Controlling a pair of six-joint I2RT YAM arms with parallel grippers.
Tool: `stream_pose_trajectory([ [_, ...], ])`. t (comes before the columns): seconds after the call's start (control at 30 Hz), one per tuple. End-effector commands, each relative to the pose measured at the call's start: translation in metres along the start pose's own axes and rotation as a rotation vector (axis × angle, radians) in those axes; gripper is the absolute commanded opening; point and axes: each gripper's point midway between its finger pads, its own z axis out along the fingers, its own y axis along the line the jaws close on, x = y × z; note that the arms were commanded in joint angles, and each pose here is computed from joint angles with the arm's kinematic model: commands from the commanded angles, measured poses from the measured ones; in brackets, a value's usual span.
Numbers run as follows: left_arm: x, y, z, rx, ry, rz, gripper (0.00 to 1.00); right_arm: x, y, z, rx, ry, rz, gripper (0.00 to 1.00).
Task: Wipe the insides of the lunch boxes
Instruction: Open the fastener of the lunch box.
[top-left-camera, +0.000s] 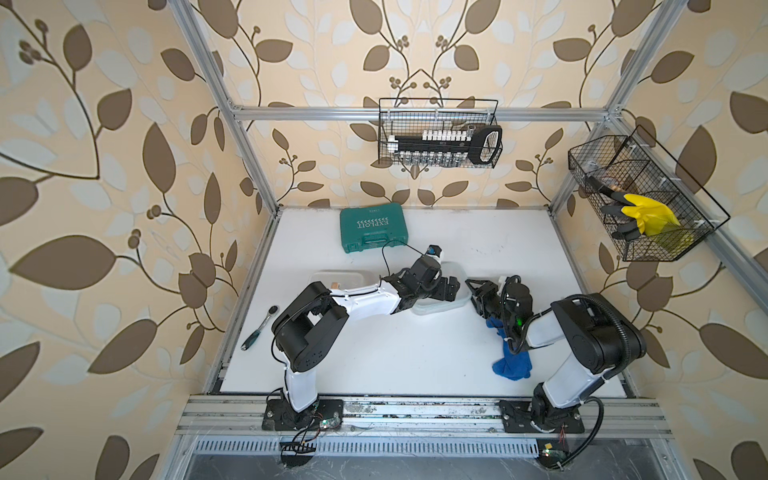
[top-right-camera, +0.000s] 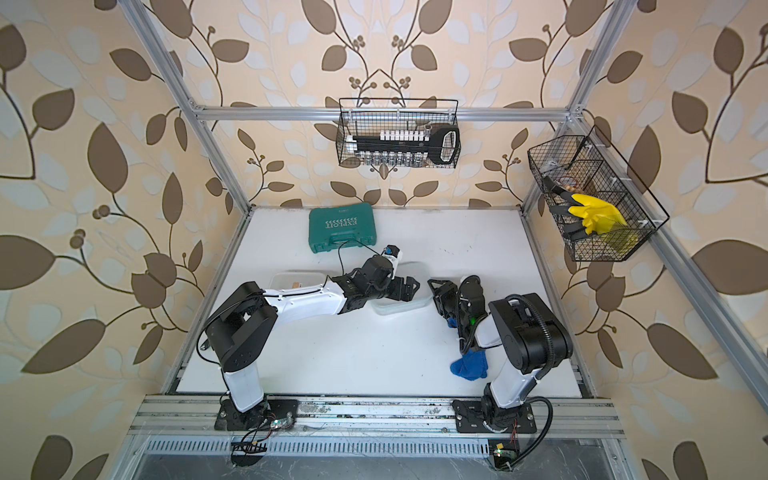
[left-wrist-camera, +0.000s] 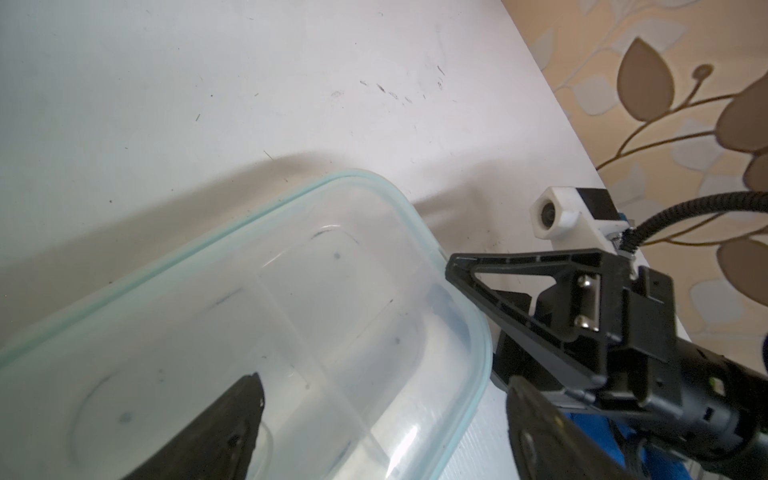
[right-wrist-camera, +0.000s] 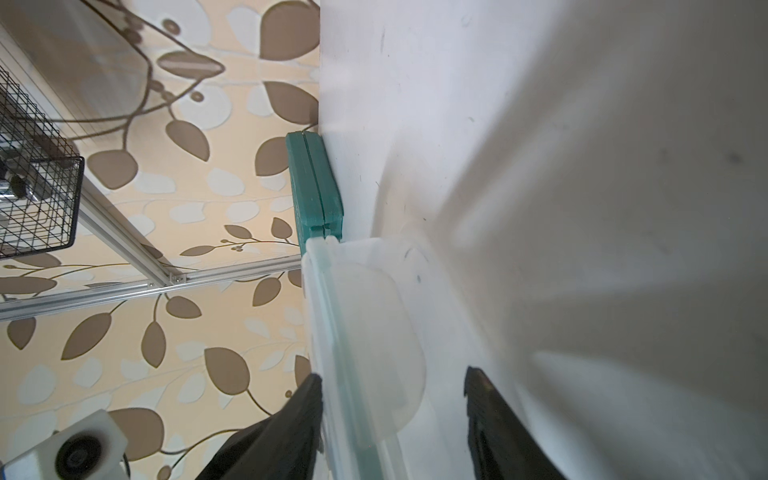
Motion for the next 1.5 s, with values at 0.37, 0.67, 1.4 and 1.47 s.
stream_pose_trajectory([
  [0.37,0.081,0.045,0.016,-0.130,0.213,-0.067,0.88,0.009,-0.010,0.006,-0.032,0.017,0.073,0.51],
  [0.67,0.087,0.047,0.014,-0.117,0.205,-0.053,0.87,0.013,0.008,0.009,-0.061,0.054,0.024,0.51],
  [1.4,0.091,0.041,0.015,-0.069,0.212,-0.067,0.87,0.008,0.036,0.011,-0.130,0.045,-0.001,0.46],
  [1.47,0.092,0.041,0.016,-0.067,0.215,-0.068,0.87,0.008,0.031,0.014,-0.141,0.050,0.023,0.46],
])
